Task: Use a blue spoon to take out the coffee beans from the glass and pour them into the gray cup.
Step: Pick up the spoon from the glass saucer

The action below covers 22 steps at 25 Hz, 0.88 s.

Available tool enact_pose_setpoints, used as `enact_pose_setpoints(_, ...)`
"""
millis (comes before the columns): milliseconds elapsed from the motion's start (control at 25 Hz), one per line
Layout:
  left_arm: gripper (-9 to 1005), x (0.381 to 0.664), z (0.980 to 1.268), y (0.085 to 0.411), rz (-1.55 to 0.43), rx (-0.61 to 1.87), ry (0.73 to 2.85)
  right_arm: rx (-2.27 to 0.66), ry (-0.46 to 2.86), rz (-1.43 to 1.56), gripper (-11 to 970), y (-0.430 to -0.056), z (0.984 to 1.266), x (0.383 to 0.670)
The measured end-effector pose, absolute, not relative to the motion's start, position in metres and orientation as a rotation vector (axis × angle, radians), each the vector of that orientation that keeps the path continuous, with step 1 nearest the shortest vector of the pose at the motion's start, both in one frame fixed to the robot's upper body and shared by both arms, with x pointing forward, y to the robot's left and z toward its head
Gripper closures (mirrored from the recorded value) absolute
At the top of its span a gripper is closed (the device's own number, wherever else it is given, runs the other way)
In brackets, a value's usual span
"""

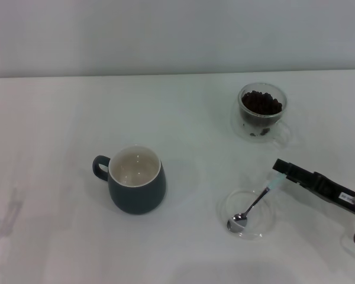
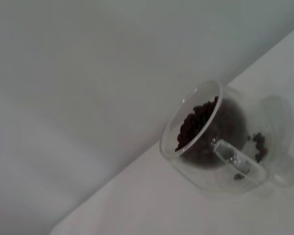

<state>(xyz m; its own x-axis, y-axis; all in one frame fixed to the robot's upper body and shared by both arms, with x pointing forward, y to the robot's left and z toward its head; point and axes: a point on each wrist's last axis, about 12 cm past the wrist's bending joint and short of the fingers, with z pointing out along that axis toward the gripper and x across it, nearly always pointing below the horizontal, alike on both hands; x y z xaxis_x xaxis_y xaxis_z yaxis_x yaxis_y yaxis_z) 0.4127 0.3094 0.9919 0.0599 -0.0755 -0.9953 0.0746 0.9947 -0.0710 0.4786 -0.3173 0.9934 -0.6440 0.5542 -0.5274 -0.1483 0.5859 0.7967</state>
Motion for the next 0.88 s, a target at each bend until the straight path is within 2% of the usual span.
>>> enact_pose_setpoints(600,157,0.4131,0.992,0.3099,-0.113,-0.002,1.507,0.319,2.038,1.091,203,-0.306,0.99,0.4866)
enact_pose_setpoints(840,157,0.4136,0.9922,0.3101,-0.112,-0.003,1.506,0.329,2.028,1.098,442,-0.3064,0.9907,0.4864)
enact_pose_setpoints(880,157,0.4136,0.9922,0.3101,-0.112,-0.003,1.506,0.331,2.024,1.1,549,-0.3065,0.991,0.4863)
